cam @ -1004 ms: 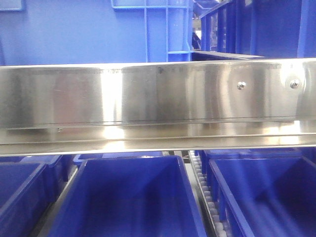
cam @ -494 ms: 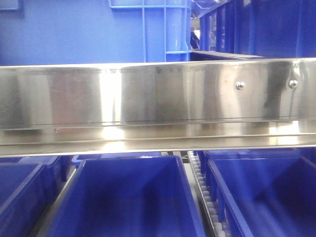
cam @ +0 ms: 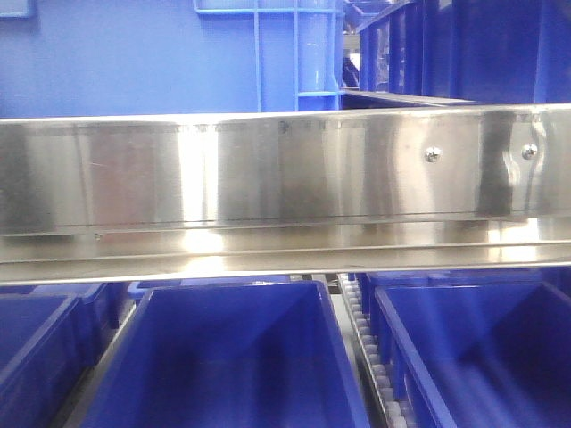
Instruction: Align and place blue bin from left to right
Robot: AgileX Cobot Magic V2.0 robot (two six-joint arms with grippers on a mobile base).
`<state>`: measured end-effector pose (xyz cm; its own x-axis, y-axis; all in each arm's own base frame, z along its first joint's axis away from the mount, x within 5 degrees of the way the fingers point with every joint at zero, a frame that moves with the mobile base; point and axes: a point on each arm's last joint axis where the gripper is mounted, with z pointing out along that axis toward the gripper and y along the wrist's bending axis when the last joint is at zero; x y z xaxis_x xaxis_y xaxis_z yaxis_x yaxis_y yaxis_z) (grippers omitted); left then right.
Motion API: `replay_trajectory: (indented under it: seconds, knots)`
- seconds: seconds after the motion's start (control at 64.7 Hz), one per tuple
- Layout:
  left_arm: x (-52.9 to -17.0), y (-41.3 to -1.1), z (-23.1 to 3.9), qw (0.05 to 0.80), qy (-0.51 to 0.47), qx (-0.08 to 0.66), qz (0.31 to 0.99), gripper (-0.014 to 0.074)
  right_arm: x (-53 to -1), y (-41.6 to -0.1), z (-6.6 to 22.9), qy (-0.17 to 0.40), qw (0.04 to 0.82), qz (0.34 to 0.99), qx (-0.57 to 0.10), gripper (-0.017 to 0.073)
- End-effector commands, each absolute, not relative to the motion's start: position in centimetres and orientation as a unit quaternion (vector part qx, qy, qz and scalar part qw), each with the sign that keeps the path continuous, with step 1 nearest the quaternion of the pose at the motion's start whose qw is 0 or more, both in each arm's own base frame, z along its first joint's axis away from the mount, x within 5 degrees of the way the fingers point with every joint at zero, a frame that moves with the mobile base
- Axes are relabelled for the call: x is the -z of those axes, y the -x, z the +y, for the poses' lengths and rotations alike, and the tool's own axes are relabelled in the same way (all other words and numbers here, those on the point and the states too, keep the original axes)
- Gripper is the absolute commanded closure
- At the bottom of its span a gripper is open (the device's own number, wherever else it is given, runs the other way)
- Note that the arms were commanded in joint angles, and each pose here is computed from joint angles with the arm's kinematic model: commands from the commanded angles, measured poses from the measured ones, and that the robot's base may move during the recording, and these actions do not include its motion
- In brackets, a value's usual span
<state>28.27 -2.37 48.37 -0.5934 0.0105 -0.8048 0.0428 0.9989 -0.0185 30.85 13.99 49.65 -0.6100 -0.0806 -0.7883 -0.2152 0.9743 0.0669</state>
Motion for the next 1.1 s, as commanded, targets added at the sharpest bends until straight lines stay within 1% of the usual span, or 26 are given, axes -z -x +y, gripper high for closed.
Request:
replay_trajectory:
  seconds: [0.0,0.201,0.34,0.463,0.587,0.68,0.803,1.081]
  knots:
    - [-48.0,-28.9,-1.9,0.44,-0.021,0.009,0.898,-0.0006,-50.4,-31.8,14.7,0.079,0.453,0.883,-0.094,-0.0009]
    - [-46.5,-30.8,-1.8,0.4,-0.021,-0.001,0.916,-0.0006,-49.5,-34.7,16.1,0.077,0.458,0.88,-0.1,-0.0009]
    - [-47.0,-32.0,-1.6,0.403,-0.02,-0.018,0.915,-0.0006,-47.8,-36.2,16.8,0.078,0.441,0.889,-0.093,-0.0009]
    - [-47.1,-33.3,-1.5,0.408,-0.017,-0.019,0.913,-0.0006,-46.4,-37.5,16.8,0.074,0.427,0.897,-0.084,-0.0009]
    - [-46.1,-34.6,-1.2,0.397,-0.013,-0.022,0.918,-0.0006,-45.0,-38.8,16.6,0.065,0.413,0.905,-0.078,-0.0009]
    - [-45.2,-35.5,-0.9,0.385,-0.008,-0.022,0.923,-0.0006,-44.0,-39.7,16.4,0.057,0.398,0.911,-0.088,-0.0009]
    - [-43.9,-36.7,-0.4,0.37,-0.002,-0.021,0.929,-0.0006,-43.1,-40.3,16.8,0.056,0.381,0.917,-0.108,-0.0009]
    - [-42.3,-38.1,-0.4,0.354,-0.012,-0.023,0.935,-0.0006,-42.0,-41.0,17.1,0.056,0.371,0.921,-0.105,-0.0009]
